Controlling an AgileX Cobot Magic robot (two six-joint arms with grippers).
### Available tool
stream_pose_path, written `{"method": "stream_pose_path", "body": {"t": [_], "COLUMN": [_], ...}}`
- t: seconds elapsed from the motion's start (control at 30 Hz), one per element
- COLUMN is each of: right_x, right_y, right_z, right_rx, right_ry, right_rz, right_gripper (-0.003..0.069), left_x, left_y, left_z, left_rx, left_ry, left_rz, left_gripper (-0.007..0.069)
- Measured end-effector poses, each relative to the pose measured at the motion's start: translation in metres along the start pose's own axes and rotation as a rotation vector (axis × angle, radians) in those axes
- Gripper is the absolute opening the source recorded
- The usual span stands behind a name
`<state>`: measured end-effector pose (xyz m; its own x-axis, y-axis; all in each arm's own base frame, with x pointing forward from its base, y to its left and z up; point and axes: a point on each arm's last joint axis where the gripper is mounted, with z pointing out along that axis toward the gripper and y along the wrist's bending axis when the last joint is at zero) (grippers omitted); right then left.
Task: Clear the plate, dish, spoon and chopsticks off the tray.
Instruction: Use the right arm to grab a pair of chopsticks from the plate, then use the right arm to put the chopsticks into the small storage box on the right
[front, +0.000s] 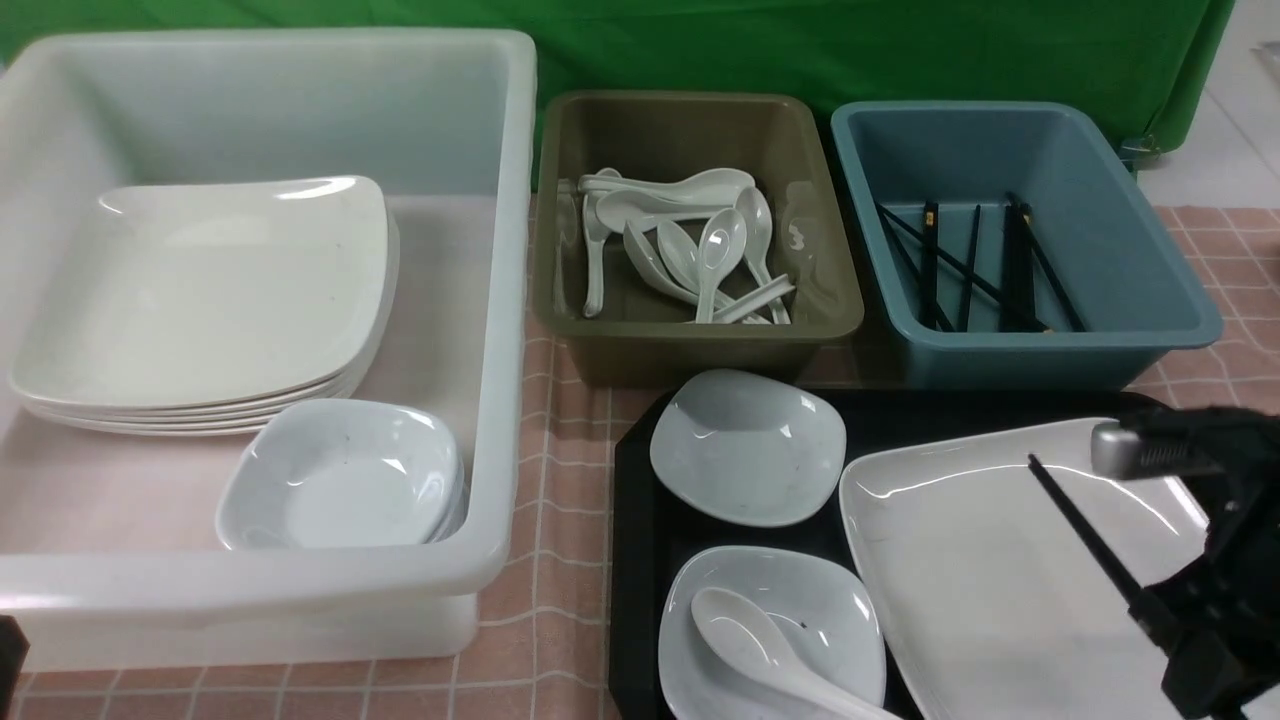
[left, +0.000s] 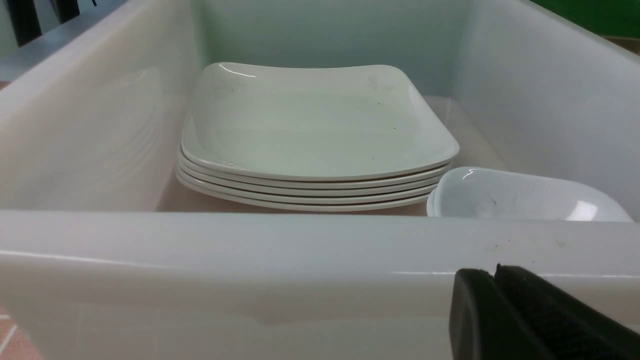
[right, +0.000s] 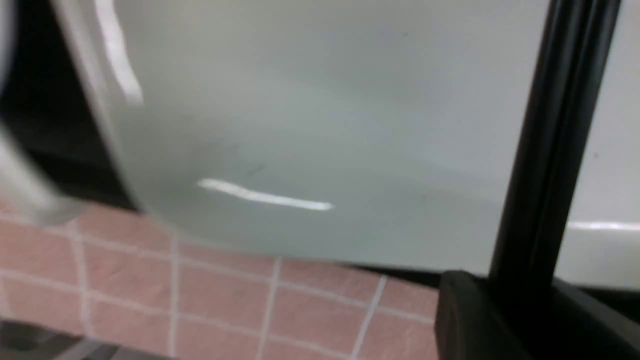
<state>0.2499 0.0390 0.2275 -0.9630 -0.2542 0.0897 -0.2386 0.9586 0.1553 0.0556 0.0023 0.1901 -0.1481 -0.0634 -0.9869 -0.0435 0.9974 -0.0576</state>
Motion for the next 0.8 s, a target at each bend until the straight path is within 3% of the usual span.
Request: {"method": "stream_pose_path", "body": {"t": [0.17,0.23,0.5,0.7,0.8], "right_x": [-0.007,-0.028,-0.096,-0.146,-0.16], "right_y": [0.006,0.005,-0.012,-0.032,-0.039], "right_z": [-0.049,-0.079,-0.102,-0.054,-0.023], "right_rx": [0.045,0.088,0.164,0.205,0.193], "right_ry": [-0.308,-0.633,-1.293,-1.406,-1.356], "right_rz": [-0.019,0.011,0.094,0.121,0.152], "right_gripper": [0.0172,0.0172,0.0172,0.0185,0.0251], "left_x": [0.0,0.0,0.0,0.0,0.0], "left_y": [0.0,0.0,0.0,0.0,0.0], "left_z": [0.0,0.0,0.0,0.0,0.0], "left_rx": [0.0,0.0,0.0,0.0,0.0], "left_ry": [0.0,0.0,0.0,0.0,0.0], "left_rz": [0.0,0.0,0.0,0.0,0.0], "left_gripper": [0.002,0.002,0.002,0.002,0.002]}}
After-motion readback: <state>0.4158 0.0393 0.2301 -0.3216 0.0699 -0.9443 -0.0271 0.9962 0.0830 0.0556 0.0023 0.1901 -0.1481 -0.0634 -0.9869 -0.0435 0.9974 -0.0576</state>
